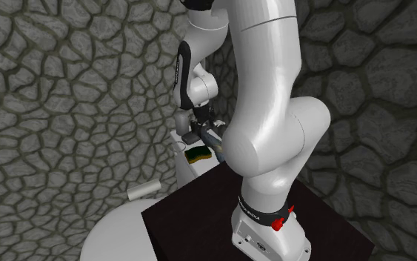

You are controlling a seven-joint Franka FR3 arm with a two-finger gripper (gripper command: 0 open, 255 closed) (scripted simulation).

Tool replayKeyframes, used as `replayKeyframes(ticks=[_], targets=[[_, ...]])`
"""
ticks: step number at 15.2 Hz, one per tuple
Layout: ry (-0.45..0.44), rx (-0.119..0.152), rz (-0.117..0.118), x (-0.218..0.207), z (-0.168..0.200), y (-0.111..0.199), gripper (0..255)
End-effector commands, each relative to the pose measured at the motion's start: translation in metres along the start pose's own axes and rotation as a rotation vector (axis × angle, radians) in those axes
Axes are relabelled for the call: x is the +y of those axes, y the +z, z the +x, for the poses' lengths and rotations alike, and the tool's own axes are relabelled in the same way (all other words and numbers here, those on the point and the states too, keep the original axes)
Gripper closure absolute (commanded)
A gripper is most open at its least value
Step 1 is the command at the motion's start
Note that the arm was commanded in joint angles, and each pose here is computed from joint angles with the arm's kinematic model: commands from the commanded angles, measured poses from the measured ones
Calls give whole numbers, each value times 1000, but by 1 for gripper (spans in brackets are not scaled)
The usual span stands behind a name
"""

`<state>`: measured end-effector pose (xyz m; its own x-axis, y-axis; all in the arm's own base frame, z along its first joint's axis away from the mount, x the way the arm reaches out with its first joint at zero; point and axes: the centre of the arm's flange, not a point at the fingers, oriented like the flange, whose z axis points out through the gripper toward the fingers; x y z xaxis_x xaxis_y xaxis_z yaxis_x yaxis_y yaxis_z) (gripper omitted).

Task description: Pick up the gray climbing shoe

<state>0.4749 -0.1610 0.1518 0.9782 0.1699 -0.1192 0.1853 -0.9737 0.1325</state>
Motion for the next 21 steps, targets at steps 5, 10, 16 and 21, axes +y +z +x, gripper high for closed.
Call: replayKeyframes(ticks=[5, 10, 16, 21], targets=[[-2, 1, -1, -5, 5, 36, 0], [-2, 1, 0, -5, 5, 37, 255], [-2, 1, 0, -5, 5, 37, 255], [-2, 1, -1, -2, 2, 15, 255]])
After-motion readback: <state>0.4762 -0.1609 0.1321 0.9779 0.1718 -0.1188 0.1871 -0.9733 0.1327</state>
